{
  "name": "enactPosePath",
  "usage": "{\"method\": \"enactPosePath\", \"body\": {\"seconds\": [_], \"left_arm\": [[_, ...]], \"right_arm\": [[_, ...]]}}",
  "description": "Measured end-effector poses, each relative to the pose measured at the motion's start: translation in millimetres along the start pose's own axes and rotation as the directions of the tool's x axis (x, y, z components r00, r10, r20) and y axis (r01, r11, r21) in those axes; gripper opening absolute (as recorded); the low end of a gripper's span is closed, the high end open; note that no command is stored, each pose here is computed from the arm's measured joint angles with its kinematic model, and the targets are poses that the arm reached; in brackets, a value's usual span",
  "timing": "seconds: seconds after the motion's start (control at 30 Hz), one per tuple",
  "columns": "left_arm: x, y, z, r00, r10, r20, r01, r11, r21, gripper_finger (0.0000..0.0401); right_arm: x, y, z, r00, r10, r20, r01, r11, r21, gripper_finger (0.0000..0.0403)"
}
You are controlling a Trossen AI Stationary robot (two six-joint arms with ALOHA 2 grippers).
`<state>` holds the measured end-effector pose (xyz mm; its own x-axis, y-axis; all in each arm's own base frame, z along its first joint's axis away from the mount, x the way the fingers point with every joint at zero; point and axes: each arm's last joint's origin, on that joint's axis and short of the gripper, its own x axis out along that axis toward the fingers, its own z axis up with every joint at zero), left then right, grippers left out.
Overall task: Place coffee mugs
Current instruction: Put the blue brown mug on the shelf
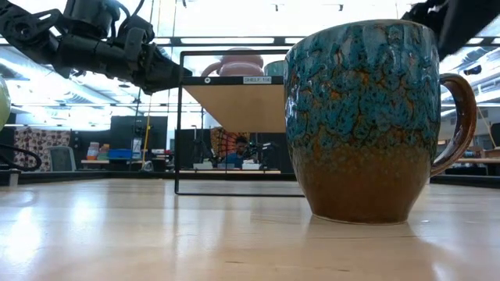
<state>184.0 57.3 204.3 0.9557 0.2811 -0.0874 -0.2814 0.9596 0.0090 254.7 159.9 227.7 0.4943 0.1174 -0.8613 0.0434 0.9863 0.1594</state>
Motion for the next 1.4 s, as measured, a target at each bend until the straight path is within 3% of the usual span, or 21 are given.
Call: {"method": "enactPosePath", "body": {"seconds": [0.47, 0.57, 0.77, 0.97, 1.4], "left_arm": [[0.0, 0.0, -1.5, 1.000, -0.001, -0.015, 0.001, 1.000, -0.001, 0.0205], [0.0, -0.6, -2.6, 1.000, -0.017, -0.027, 0.017, 1.000, -0.005, 0.0205], [-0.5, -4.8, -5.9, 0.986, -0.156, -0.059, 0.156, 0.988, -0.011, 0.0205], [-0.5, -4.9, -5.8, 0.985, -0.160, -0.058, 0.160, 0.987, -0.011, 0.0205], [-0.7, -4.9, -7.5, 0.984, -0.160, -0.075, 0.160, 0.987, -0.016, 0.0205]], "right_arm": [[41.1, 4.7, -7.9, 0.995, -0.060, -0.083, 0.054, 0.996, -0.067, 0.0187], [43.1, 4.5, -8.4, 0.994, -0.066, -0.088, 0.060, 0.996, -0.068, 0.0163], [42.0, 4.4, -7.9, 0.994, -0.068, -0.080, 0.063, 0.996, -0.070, 0.0102], [42.0, 4.3, -8.2, 0.994, -0.062, -0.088, 0.056, 0.996, -0.066, 0.0055], [43.3, -2.6, -2.0, 0.995, -0.055, -0.084, 0.051, 0.998, -0.040, 0.0054]]}}
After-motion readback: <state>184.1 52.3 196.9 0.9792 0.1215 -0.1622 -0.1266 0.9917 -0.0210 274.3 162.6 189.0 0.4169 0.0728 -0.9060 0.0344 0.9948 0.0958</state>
